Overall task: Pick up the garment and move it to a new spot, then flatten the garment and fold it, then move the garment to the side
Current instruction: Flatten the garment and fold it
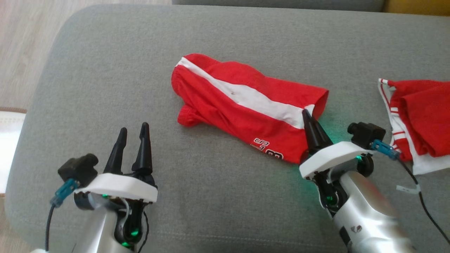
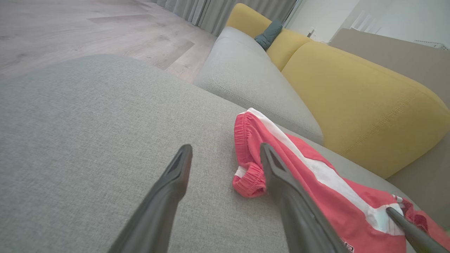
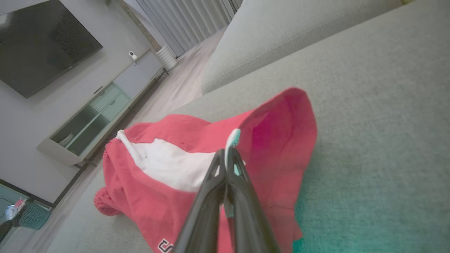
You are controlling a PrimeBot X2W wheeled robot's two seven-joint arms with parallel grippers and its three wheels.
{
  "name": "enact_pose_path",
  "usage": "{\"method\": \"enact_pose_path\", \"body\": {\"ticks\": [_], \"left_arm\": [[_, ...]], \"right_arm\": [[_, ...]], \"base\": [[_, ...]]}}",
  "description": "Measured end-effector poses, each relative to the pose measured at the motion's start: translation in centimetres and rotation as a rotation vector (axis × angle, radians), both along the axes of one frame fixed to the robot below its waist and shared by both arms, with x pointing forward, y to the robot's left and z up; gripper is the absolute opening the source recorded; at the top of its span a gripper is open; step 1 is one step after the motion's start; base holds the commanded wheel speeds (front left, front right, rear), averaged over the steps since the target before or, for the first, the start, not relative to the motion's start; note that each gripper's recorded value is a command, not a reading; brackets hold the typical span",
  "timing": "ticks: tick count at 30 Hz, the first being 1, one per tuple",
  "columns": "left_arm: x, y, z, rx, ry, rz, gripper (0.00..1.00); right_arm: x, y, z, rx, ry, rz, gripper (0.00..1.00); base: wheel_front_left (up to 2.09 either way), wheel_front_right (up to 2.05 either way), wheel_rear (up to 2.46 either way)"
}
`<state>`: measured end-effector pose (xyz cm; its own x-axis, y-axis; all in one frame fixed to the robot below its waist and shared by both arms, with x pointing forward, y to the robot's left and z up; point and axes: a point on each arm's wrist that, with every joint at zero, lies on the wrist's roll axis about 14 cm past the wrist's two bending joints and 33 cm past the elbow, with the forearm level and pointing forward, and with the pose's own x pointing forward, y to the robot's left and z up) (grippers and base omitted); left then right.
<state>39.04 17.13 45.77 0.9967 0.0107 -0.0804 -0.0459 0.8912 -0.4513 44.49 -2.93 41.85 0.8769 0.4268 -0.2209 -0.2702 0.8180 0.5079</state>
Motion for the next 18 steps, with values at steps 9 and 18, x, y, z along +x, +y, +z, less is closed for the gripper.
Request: {"method": "enact_pose_path", "body": {"ticks": [9, 18], "left_arm": [[0.8, -0.9, 0.7, 0.004, -0.025, -0.028, 1.00], [2.9, -3.1, 1.5, 0.049, -0.023, -0.151, 1.00]], "right_arm": [[-2.2, 0.5, 1.7, -0.039, -0.056, 0.072, 0.00], [-6.7, -3.3, 0.3, -0.151, 0.024, 0.131, 0.00]], "base": [[0.00, 0.00, 0.00], [0.00, 0.00, 0.00]]}}
